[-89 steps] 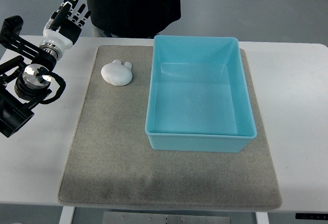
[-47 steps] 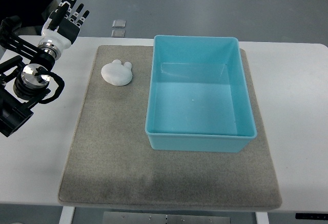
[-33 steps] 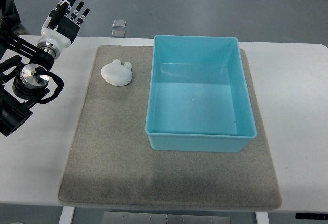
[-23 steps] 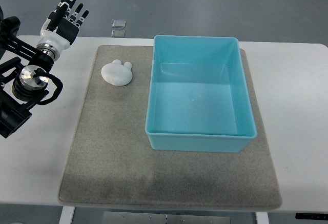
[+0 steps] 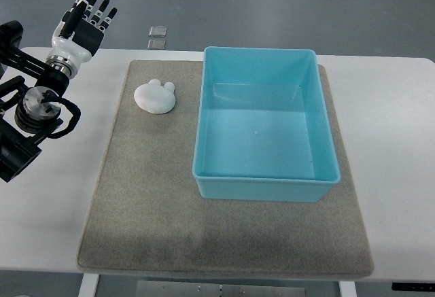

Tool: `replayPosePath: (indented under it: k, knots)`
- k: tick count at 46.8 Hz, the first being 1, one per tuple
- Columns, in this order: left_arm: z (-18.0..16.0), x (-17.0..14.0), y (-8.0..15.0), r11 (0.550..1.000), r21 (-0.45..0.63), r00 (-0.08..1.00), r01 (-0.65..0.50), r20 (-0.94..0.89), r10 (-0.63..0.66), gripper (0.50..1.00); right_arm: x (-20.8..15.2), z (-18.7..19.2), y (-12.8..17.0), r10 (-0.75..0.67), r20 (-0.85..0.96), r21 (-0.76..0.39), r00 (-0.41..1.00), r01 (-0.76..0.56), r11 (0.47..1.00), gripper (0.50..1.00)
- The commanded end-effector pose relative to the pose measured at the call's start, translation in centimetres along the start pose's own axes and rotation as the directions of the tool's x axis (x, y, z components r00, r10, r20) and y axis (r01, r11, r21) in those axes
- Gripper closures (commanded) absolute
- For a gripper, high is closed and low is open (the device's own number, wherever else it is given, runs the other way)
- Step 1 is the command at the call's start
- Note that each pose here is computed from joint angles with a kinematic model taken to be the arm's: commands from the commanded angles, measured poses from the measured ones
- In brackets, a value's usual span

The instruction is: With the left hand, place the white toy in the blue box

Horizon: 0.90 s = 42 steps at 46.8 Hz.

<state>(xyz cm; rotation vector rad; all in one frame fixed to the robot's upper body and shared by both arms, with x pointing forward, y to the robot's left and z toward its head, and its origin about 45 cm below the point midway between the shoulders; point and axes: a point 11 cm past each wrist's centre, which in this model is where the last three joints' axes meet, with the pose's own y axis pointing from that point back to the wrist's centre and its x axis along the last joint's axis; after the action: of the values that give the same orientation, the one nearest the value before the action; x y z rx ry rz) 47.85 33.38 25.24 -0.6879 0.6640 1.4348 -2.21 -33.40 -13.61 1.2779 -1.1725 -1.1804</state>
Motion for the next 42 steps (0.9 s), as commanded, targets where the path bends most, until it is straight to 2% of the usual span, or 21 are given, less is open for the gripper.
replayPosePath:
  k: [1,18,32,42]
  knots:
    - [0.0,0.2,0.1,1.0,-0.001,1.0,-0.004,0.003,0.004,0.506,0.0,0.0,0.0,0.0,-0.001,0.0,1.0,0.0,1.0,0.564]
    - [-0.1,0.2,0.1,1.0,0.002,1.0,-0.004,0.009,0.004,0.506,0.0,0.0,0.0,0.0,0.001,0.0,1.0,0.0,1.0,0.564]
    - [-1.3,0.8,0.6,0.999,0.051,0.999,-0.007,0.054,0.005,0.506,0.0,0.0,0.0,0.0,0.001,0.0,1.0,0.0,1.0,0.564]
    - [-1.4,0.7,0.8,0.997,0.066,0.998,0.028,0.059,-0.032,0.506,0.0,0.0,0.0,0.0,0.001,0.0,1.0,0.0,1.0,0.564]
